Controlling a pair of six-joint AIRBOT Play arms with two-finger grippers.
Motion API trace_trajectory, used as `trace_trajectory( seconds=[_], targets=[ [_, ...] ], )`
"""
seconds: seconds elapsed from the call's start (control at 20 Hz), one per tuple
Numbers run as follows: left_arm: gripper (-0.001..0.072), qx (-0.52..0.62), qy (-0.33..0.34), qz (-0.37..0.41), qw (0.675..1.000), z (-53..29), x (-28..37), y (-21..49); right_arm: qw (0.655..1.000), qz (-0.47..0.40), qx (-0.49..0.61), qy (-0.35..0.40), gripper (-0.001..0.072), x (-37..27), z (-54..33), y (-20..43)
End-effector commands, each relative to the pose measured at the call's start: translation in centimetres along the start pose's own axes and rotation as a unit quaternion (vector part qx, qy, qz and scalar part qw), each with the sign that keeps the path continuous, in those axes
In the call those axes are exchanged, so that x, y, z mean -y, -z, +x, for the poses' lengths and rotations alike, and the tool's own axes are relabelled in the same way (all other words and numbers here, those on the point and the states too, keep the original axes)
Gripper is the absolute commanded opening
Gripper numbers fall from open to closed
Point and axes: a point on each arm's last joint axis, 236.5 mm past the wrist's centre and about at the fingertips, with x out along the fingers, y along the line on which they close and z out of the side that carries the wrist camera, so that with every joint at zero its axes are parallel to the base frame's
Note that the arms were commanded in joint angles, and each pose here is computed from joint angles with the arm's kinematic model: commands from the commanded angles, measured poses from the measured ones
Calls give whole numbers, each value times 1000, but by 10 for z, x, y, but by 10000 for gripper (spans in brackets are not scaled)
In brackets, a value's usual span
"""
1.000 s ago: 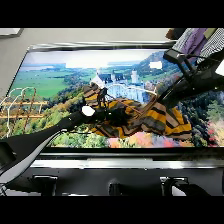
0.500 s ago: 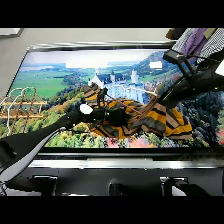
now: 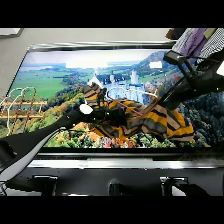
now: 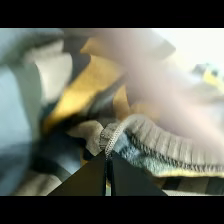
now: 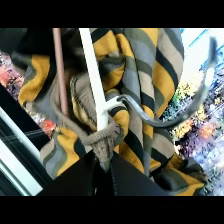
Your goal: Fold the clothes and pants, and hang the long-sleeved shirts on hangers.
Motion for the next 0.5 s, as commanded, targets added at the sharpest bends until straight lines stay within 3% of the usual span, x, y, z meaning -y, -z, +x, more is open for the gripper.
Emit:
trace_trajectory(
  seconds=[0.0, 0.45],
  targets=[
    [24, 28, -4, 2, 1000, -25, -5, -29, 1000, 15, -18, 16, 31, 0, -9, 11],
    [23, 53, -5, 10, 999, -67, -9, -62, 998, -17, -49, 36, 30, -21, -6, 10]
  ],
)
